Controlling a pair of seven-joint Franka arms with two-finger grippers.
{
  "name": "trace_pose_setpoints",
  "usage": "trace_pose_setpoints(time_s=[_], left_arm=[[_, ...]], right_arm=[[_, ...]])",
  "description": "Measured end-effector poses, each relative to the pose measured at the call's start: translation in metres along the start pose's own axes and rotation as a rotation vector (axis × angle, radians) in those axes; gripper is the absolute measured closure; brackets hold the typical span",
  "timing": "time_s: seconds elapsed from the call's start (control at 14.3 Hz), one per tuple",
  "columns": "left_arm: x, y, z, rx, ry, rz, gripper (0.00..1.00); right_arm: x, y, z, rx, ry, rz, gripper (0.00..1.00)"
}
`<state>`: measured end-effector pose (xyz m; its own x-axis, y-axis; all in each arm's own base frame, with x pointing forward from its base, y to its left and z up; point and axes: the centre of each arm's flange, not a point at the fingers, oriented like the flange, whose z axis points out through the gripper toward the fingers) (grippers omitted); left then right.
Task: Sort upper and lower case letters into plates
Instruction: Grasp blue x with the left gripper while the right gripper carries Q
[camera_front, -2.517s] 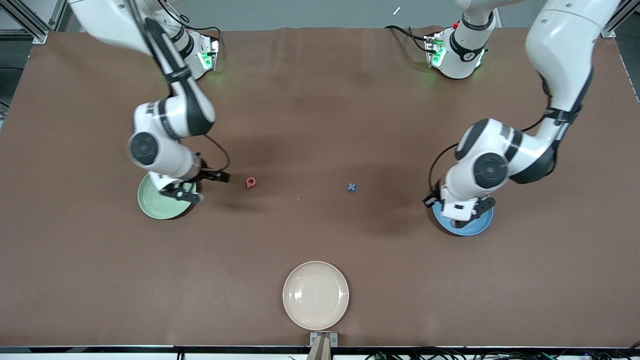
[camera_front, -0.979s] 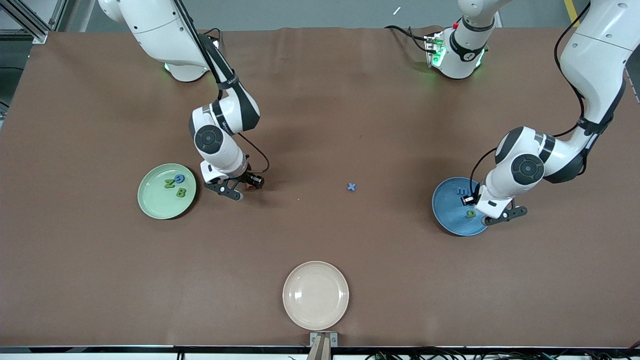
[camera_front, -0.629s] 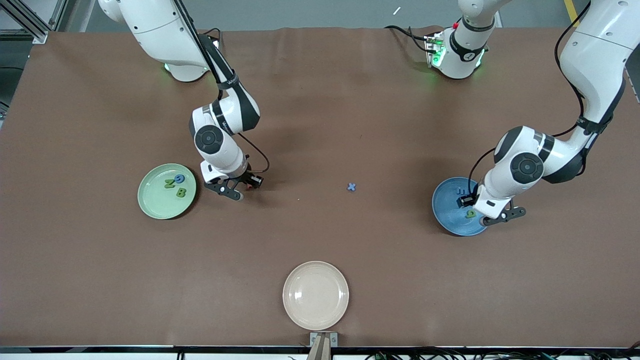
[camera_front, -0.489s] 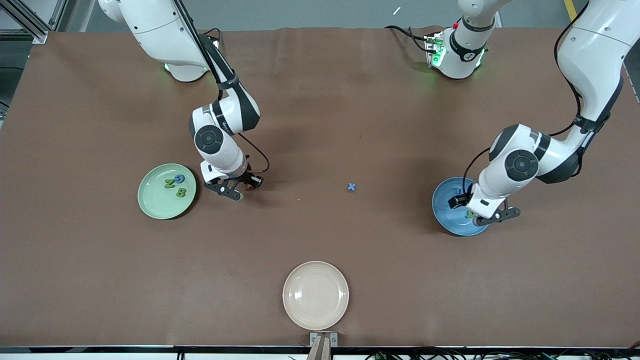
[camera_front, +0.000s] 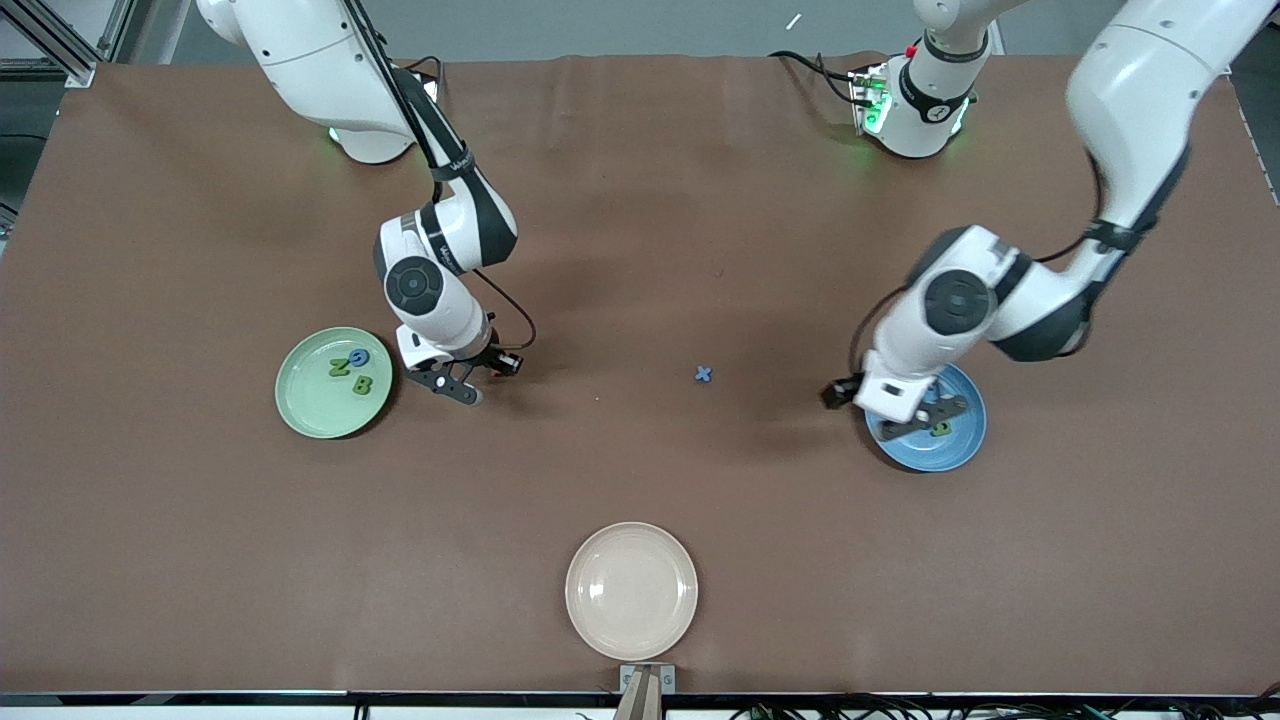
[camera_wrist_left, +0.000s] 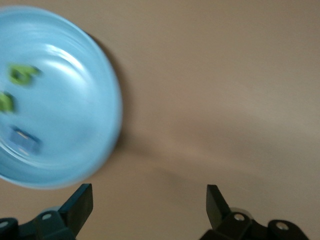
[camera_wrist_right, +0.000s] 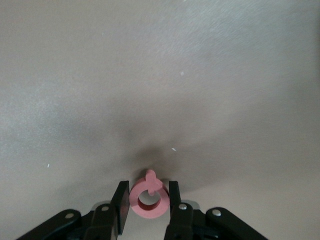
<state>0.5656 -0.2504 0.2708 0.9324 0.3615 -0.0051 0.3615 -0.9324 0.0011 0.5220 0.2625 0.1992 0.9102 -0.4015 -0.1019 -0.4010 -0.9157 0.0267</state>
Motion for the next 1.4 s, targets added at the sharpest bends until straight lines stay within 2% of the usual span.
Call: trace_pose_setpoints(time_s=[0.07,0.21,0.35,0.7,0.91,1.12,1.4], left_arm=[[-0.016,0.023,-0.002,-0.01,-0.002,-0.02,0.0],[-0.043,0.062,-0.002,-0.033,-0.013,-0.052,0.0],[-0.06,0.092,0.006,-0.041,-0.018,-0.073,0.0],[-0.094,0.151,0.045,-0.015,-0.035,-0.09,0.0],[-0.111,0.159,0.066,0.017,-0.044,-0.077,0.0],[-0.111,0.157,0.075,0.027,-0.056,-0.085,0.01],[-0.113,0.155,0.082,0.035,-0.063,-0.095,0.16]], right_arm=[[0.014,0.004,-0.015,-0.029,-0.008,-0.018,0.64],[0.049,0.024,-0.042,-0.055,0.009,-0.069,0.64],[0.083,0.06,-0.057,-0.06,0.013,-0.153,0.64],[0.152,0.172,-0.058,-0.05,-0.025,-0.287,0.64],[0.17,0.213,-0.055,-0.041,-0.029,-0.319,0.64],[0.172,0.216,-0.038,-0.048,-0.027,-0.329,0.64],[0.169,0.209,-0.016,-0.059,-0.045,-0.344,0.64]])
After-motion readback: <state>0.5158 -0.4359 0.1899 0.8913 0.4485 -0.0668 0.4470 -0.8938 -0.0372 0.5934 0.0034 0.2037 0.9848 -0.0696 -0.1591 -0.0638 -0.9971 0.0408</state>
